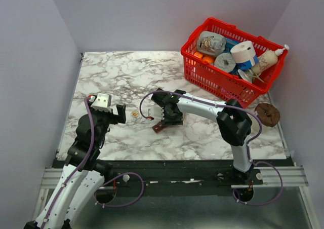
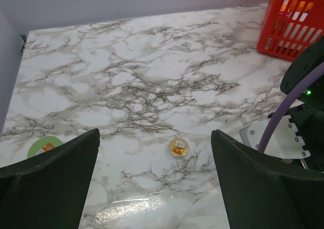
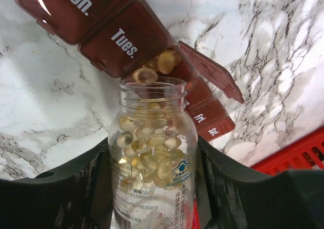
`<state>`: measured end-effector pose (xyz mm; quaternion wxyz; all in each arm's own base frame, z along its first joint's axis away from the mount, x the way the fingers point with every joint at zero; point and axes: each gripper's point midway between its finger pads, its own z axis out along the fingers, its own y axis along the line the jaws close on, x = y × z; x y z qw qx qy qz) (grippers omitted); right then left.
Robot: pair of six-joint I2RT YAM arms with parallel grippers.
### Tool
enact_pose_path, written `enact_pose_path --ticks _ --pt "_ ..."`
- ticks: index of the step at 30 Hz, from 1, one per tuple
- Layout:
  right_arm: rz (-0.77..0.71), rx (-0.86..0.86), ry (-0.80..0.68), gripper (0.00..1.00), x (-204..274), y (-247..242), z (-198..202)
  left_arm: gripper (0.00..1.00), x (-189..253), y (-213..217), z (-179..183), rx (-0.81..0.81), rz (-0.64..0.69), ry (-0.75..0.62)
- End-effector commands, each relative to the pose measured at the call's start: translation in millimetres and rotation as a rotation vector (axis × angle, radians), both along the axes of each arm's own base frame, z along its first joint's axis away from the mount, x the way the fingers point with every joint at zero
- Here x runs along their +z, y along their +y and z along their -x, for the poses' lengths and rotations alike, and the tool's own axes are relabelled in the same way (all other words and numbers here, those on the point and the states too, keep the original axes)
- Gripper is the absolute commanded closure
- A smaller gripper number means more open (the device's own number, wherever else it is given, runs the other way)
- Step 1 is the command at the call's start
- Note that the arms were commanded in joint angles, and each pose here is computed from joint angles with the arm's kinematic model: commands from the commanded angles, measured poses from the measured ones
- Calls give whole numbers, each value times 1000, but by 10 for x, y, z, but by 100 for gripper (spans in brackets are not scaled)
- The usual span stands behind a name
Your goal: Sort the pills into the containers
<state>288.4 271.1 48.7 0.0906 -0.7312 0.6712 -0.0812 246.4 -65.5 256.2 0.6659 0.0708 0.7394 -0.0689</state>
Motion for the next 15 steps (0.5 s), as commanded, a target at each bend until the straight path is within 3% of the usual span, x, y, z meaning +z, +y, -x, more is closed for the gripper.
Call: enact_pose_path --ticks 1,15 --pt "-68 -9 -19 91 130 77 3 1 -13 14 -18 3 -10 -6" --pt "-64 -27 -4 91 57 15 26 1 -10 15 -16 3 -11 -8"
